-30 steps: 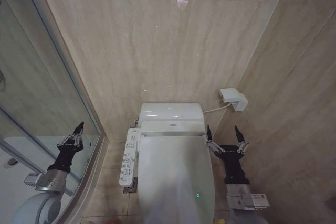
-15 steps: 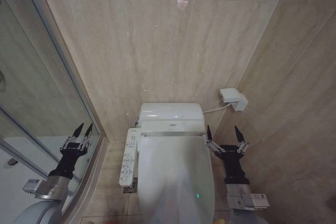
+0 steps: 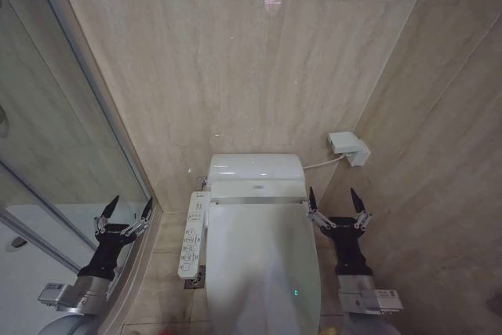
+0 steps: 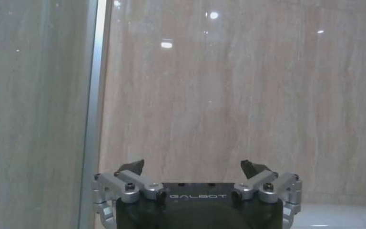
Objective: Open the toilet lid, clean the toilet bowl with a toilet brush, close the toilet lid, and flush.
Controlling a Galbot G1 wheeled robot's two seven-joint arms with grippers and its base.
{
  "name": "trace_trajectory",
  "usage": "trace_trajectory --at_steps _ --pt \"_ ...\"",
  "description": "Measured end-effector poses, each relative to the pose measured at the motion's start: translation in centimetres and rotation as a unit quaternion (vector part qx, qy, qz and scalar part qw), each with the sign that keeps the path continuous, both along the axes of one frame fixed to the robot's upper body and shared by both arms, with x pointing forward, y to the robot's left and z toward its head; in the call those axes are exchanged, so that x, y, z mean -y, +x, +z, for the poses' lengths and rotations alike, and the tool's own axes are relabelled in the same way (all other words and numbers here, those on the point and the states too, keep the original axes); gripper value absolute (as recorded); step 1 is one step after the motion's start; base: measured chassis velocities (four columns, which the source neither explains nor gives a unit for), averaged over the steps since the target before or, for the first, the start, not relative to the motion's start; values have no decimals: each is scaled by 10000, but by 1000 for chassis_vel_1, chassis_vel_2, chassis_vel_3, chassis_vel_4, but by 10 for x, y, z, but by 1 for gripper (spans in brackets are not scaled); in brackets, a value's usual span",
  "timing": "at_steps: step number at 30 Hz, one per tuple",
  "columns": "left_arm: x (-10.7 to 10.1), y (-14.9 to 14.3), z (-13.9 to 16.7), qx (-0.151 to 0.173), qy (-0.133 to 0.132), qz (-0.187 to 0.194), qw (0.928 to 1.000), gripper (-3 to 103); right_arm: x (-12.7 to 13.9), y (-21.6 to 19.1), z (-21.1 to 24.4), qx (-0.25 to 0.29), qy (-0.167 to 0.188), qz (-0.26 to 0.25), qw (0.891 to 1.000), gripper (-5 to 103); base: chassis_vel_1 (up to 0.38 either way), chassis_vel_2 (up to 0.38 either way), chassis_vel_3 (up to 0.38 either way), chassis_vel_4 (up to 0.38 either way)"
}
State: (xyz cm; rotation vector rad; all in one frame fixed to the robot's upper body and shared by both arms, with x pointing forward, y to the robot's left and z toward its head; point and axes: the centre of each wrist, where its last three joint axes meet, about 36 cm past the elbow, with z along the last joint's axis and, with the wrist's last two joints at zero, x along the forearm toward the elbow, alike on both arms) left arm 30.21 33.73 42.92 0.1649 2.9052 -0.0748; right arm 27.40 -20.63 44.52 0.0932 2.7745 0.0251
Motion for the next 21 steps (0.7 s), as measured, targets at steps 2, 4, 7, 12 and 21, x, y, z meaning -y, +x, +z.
trace_trajectory --at_steps 2,4,7,12,21 --pt "0 1 -1 -11 -17 24 10000 90 0 0 0 0 0 0 10000 100 0 0 0 0" --pt "1 3 -2 -41 -63 55 10000 100 0 0 0 0 0 0 10000 100 0 0 0 0" --pt "2 4 -1 -46 -118 59 9999 100 0 0 0 0 0 0 10000 100 0 0 0 0" --pt "4 6 0 -106 -293 46 9995 103 0 0 0 0 0 0 10000 100 0 0 0 0" --pt "12 8 9 -423 -163 163 9988 98 0 0 0 0 0 0 10000 100 0 0 0 0"
